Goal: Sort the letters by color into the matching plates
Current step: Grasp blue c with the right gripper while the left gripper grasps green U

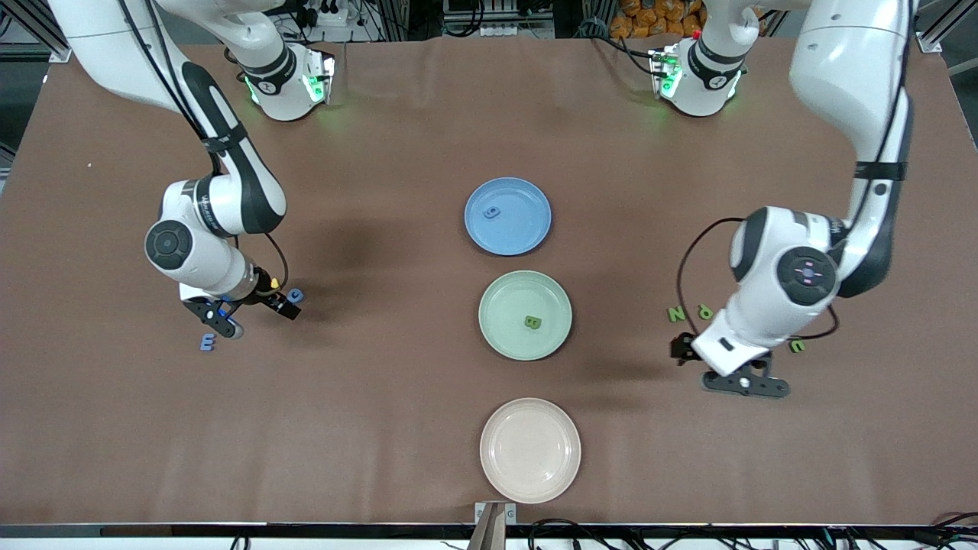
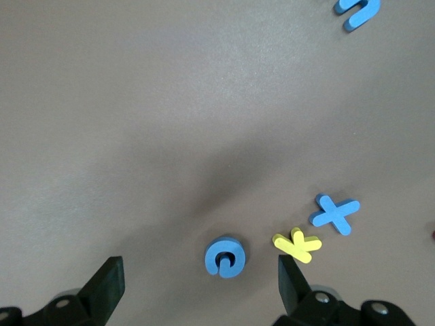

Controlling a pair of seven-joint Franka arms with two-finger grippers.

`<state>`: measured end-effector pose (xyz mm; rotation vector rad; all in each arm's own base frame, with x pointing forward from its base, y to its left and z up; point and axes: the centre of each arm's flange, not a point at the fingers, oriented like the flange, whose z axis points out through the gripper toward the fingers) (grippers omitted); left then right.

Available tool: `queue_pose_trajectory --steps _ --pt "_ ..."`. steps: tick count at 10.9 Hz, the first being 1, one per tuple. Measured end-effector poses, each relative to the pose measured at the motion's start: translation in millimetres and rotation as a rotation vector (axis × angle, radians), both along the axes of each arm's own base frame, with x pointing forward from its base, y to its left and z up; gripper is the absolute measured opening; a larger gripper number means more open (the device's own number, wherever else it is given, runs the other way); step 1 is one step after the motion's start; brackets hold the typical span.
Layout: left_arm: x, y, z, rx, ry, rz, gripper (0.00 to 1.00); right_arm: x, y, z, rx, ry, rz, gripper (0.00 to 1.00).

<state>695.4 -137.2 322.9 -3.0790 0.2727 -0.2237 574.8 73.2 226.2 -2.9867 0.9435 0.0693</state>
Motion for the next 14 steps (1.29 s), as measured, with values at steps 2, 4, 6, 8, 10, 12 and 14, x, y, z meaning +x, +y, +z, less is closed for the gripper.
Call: queue_pose_trajectory --steps 2,4,6,8,10,12,14 --pt "0.5 66.5 -18.2 0.029 0.045 -0.059 1.0 -10.4 -1.1 -11.9 0.0 -0.009 0.0 1.0" --pt "-4.4 120.6 -38.2 0.042 0.09 -0.108 1.0 -15.5 -1.8 -17.5 0.001 -0.018 -0.001 1.0" --pt "-8.1 157.7 -57.2 0.052 0.126 -0.234 1.0 -19.2 -2.1 -21.2 0.001 -0.024 -0.001 1.0" --pt "-9.4 187.6 -81.5 0.062 0.134 -0.39 1.0 -25.3 -2.7 -27.3 0.002 -0.033 -0.001 1.0" --pt "-11.7 204.1 -106.1 0.068 0.148 -0.554 1.0 -29.4 -2.5 -31.0 0.002 -0.029 0.0 0.95" --pt "-12.7 211.3 -114.9 0.078 0.152 -0.678 1.0 -31.3 -1.8 -33.5 0.003 -0.038 0.001 0.83" --pt "-14.1 224.1 -116.0 0.093 0.157 -0.804 1.0 -33.9 -0.9 -37.0 0.004 -0.047 0.003 0.78"
